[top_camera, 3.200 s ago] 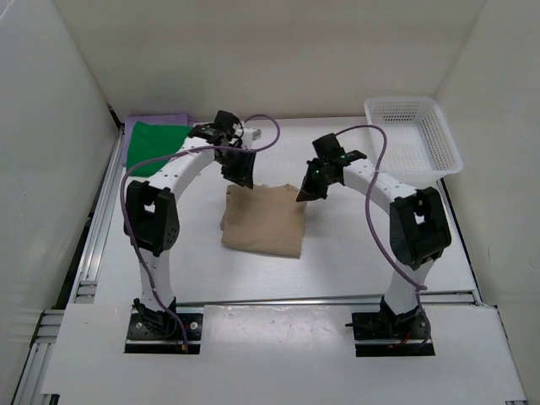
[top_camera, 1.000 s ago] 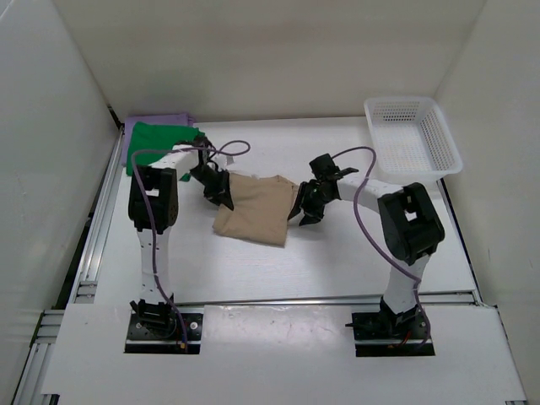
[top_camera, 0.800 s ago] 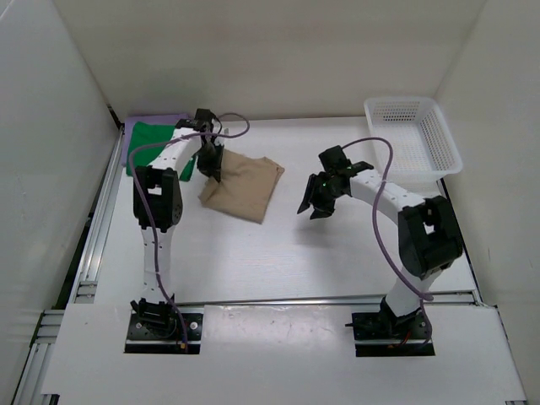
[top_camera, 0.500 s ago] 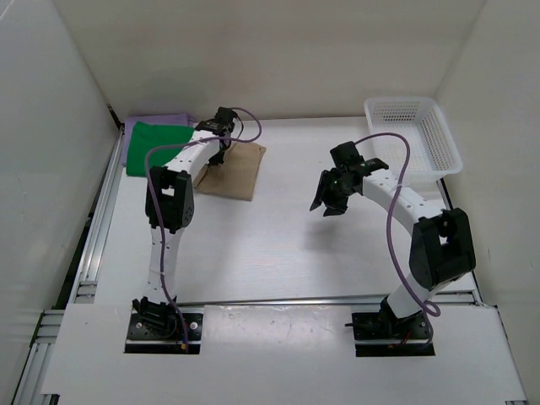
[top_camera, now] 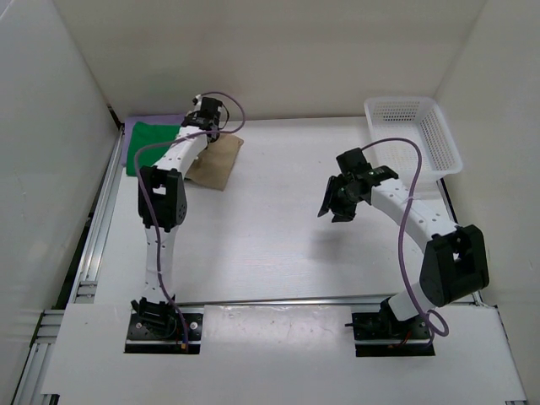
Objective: Fold and stack the t-shirts
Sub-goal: Put the neatly folded tshirt into the corner of the board with the left arm
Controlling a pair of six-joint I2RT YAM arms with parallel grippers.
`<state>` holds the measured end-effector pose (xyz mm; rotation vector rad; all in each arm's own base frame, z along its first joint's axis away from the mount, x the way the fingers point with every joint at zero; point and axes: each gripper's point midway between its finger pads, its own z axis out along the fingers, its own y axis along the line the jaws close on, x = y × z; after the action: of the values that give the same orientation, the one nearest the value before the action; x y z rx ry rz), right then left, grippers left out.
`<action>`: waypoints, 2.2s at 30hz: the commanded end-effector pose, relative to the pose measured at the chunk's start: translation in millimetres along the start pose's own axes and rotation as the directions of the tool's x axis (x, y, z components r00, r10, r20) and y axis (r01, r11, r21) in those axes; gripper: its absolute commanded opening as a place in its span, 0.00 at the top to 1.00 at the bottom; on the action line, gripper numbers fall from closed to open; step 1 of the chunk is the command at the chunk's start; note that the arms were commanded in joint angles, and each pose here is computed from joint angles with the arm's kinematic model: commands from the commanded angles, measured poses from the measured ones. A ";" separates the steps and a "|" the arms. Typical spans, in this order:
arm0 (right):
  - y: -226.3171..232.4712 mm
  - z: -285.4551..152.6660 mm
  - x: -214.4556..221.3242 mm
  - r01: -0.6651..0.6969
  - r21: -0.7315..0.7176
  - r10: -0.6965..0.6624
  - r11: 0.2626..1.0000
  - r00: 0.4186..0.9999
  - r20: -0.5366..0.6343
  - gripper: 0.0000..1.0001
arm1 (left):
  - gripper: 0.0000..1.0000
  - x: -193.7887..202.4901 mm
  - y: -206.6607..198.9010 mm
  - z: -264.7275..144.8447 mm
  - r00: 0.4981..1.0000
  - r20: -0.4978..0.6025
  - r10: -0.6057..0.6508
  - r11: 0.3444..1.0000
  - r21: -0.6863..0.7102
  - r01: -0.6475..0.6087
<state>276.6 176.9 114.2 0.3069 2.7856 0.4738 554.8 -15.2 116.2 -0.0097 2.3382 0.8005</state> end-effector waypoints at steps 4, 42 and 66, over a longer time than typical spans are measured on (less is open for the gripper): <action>-9.8 -4.7 4.4 0.012 0.030 -0.012 0.999 1.000 0.013 0.48 | 0.90 -60.0 97.0 -39.4 0.964 0.154 -0.219 0.975 -0.012 0.223; 1.5 -69.2 -4.7 0.185 0.013 -0.185 0.983 0.982 0.032 0.40 | 0.00 -1.4 225.7 -98.7 0.918 0.105 -0.383 0.916 0.171 0.362; -91.1 -85.3 140.5 0.026 -0.083 -0.021 0.996 0.998 0.056 0.00 | 0.00 375.3 156.8 -214.5 0.860 -0.437 -0.264 0.911 0.181 0.372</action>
<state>103.2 102.0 120.2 0.2673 2.7118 0.5422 100.5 69.0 105.7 -0.4845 2.7333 0.3570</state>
